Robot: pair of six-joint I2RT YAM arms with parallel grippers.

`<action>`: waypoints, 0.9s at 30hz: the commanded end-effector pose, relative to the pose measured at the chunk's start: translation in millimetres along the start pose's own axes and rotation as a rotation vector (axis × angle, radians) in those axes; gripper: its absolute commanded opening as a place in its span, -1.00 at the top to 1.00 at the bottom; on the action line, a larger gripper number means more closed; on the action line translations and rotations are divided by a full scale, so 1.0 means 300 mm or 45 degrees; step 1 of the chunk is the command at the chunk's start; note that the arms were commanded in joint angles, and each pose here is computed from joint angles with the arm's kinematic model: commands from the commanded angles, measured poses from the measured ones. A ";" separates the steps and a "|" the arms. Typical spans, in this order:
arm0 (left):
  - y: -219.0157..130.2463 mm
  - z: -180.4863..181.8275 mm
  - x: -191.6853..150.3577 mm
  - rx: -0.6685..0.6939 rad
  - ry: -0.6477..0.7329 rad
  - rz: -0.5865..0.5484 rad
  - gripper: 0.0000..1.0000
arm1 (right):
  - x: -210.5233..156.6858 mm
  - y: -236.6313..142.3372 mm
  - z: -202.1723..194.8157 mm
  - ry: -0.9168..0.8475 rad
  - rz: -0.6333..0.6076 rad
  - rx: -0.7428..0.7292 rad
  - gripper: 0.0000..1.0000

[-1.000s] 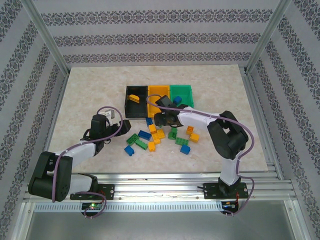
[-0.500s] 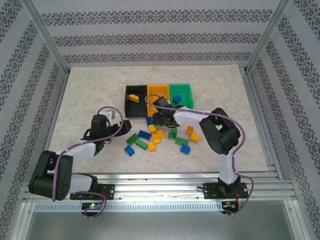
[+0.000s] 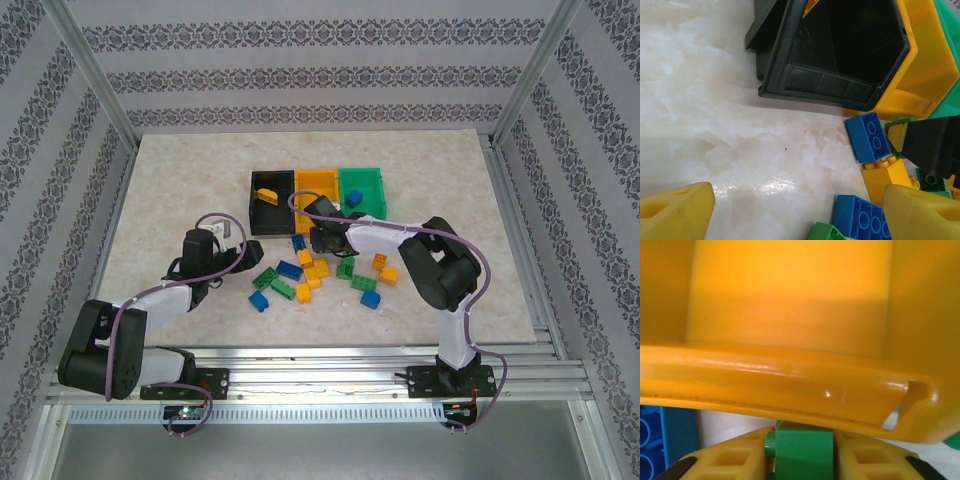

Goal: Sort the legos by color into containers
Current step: Pick up the lego from the center of the table, then place the lego in the container.

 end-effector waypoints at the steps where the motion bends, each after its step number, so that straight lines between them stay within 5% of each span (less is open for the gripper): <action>1: 0.002 -0.003 0.013 -0.045 -0.007 -0.023 -0.74 | -0.021 -0.054 0.049 -0.067 0.010 0.068 0.53; 9: 0.016 0.001 0.012 -0.036 -0.012 0.002 -0.74 | 0.088 -0.195 0.038 -0.108 -0.154 0.074 0.67; 19: -0.001 -0.016 0.016 -0.058 -0.008 0.003 -0.74 | 0.318 -0.205 -0.036 -0.059 -0.274 0.097 0.66; 21: -0.004 -0.021 0.018 -0.075 -0.008 0.005 -0.74 | 0.355 -0.195 -0.048 -0.056 -0.280 0.093 0.53; 24: -0.003 -0.019 0.016 -0.074 -0.010 0.005 -0.74 | 0.382 -0.200 -0.055 -0.059 -0.286 0.075 0.02; 27: 0.004 -0.012 0.014 -0.061 -0.012 0.006 -0.74 | 0.362 -0.221 -0.054 -0.070 -0.287 0.065 -0.06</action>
Point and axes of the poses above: each hand's point on the last joint's axis, 136 mm out from that joint toward the fingers, its own y axis out along the fingers, its own z axis along the line the jaws close on, x = y × z, the point moved 10 cm from there along -y, back along the fingers, and after that the axes turned 15 degrees about -y, right-handed, at the moved point
